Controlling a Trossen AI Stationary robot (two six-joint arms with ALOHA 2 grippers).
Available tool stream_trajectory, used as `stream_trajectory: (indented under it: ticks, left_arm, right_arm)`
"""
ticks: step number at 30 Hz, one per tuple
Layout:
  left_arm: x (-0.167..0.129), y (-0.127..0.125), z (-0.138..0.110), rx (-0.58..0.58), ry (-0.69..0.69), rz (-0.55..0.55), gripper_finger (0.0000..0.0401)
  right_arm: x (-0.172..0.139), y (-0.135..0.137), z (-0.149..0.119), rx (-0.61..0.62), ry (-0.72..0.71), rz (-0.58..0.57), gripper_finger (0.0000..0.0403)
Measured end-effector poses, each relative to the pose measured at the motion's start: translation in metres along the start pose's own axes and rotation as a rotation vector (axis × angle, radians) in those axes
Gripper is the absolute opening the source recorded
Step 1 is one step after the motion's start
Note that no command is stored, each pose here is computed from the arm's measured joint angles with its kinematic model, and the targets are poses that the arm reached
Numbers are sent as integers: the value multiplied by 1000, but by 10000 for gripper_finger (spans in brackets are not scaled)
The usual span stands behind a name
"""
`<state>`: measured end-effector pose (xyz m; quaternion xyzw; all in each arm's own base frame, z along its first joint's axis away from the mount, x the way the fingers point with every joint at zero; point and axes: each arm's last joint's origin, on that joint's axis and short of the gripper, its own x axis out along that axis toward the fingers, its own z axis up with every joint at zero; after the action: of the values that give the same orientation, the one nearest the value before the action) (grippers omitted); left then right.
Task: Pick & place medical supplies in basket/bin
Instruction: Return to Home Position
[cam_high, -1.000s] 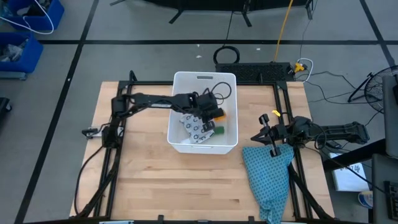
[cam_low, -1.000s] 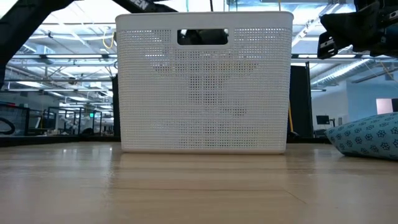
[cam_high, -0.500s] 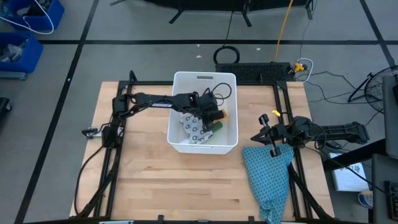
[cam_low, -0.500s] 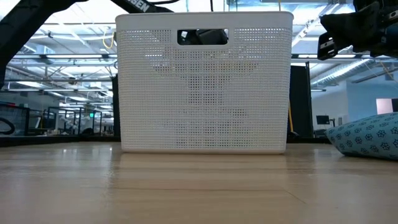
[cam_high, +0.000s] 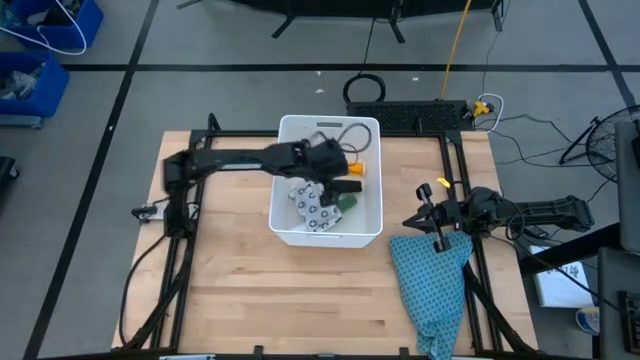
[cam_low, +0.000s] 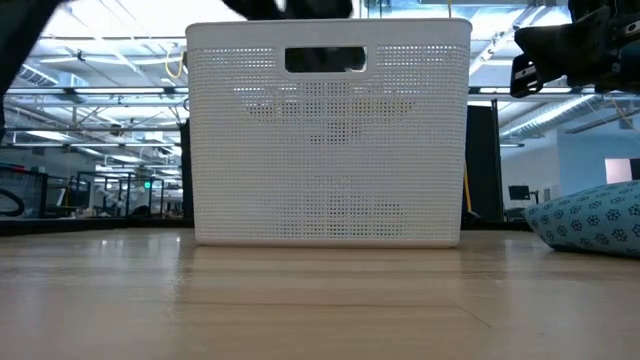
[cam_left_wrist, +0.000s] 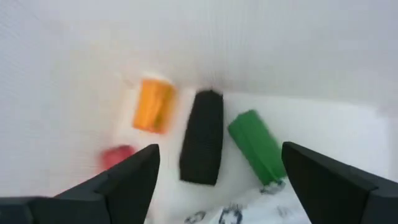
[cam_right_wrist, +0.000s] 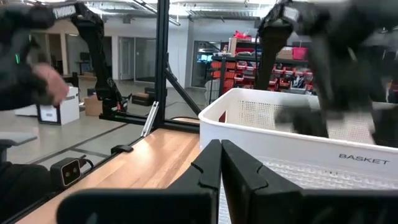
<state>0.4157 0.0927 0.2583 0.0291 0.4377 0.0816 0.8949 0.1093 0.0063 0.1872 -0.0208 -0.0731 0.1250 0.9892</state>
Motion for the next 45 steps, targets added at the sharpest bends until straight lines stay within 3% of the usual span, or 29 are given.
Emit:
stream_trajectory:
  ticks: [4,8,12,15,21,24,28,36,45]
  left_arm:
    - [-69,-11,14,91,-139,39,314]
    - [-136,-25,5,147,-257,27,224]
    - [-172,-36,-33,145,-344,-25,91]
    - [-174,-44,-77,91,-407,-82,16]
    - [-156,-62,-166,99,-678,-179,4]
    - [-155,-67,-203,89,-813,-192,3]
    - [-148,-70,-250,65,-889,-193,2]
    - [-137,-71,-293,65,-993,-193,1]
    - [-138,-71,-296,98,-995,-208,1]
  right_arm:
    - [0,0,0,-19,0,0,4]
    - [0,0,0,-15,0,0,4]
    - [0,0,-1,10,8,1,4]
    - [0,0,-1,13,10,0,4]
    - [-2,0,11,-43,-145,-7,1]
    - [-2,0,11,-43,-145,-7,0]
    - [-4,1,12,-42,-150,-7,0]
    - [-3,-1,7,-29,-97,-61,0]
    - [-3,-1,7,-47,-102,-59,0]
